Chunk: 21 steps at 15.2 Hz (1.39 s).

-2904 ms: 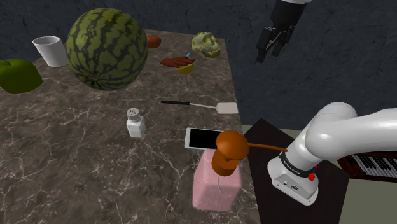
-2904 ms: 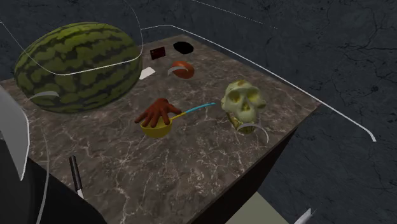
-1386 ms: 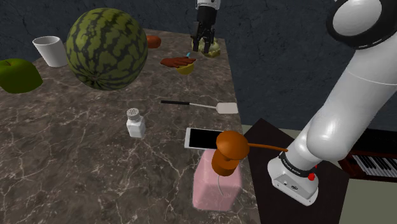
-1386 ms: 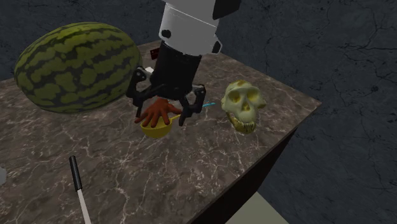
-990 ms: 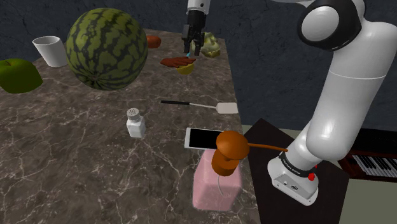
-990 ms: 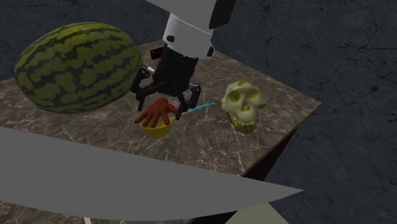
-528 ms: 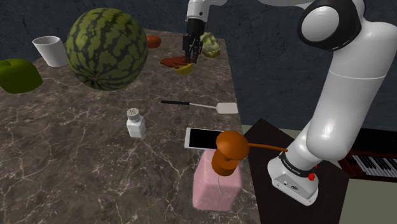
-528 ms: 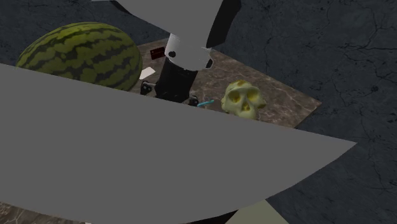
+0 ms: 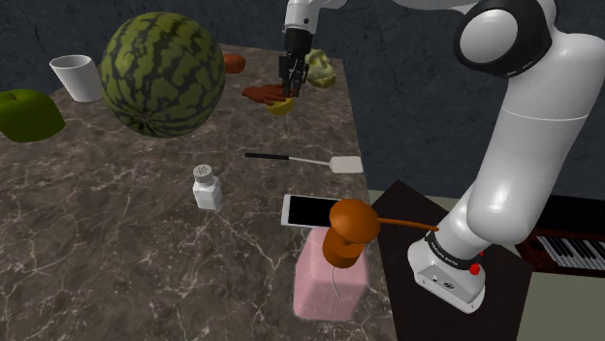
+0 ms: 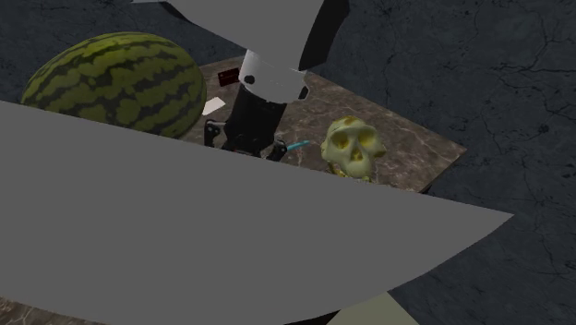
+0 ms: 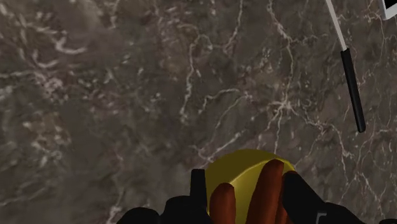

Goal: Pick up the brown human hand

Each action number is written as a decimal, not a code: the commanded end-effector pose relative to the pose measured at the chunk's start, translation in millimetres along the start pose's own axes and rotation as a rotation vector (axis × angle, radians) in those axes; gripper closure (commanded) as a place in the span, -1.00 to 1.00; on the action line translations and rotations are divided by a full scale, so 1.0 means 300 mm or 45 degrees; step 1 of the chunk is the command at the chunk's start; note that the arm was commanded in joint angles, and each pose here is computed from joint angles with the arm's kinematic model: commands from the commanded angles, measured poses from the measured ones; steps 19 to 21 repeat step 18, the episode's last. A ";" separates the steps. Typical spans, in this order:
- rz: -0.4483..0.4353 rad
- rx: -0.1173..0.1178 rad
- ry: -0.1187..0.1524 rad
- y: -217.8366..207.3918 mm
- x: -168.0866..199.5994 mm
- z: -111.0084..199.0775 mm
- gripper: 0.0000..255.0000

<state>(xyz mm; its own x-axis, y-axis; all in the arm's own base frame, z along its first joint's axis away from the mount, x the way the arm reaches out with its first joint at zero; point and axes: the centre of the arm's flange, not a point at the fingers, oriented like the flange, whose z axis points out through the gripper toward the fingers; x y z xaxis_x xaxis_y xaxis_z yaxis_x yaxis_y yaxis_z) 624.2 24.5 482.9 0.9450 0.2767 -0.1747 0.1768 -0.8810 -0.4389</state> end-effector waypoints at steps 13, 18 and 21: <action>0.001 0.000 0.000 -0.090 -0.034 -0.189 1.00; 0.001 0.000 0.000 -0.114 -0.044 -0.238 1.00; 0.001 0.000 0.000 -0.114 -0.044 -0.238 1.00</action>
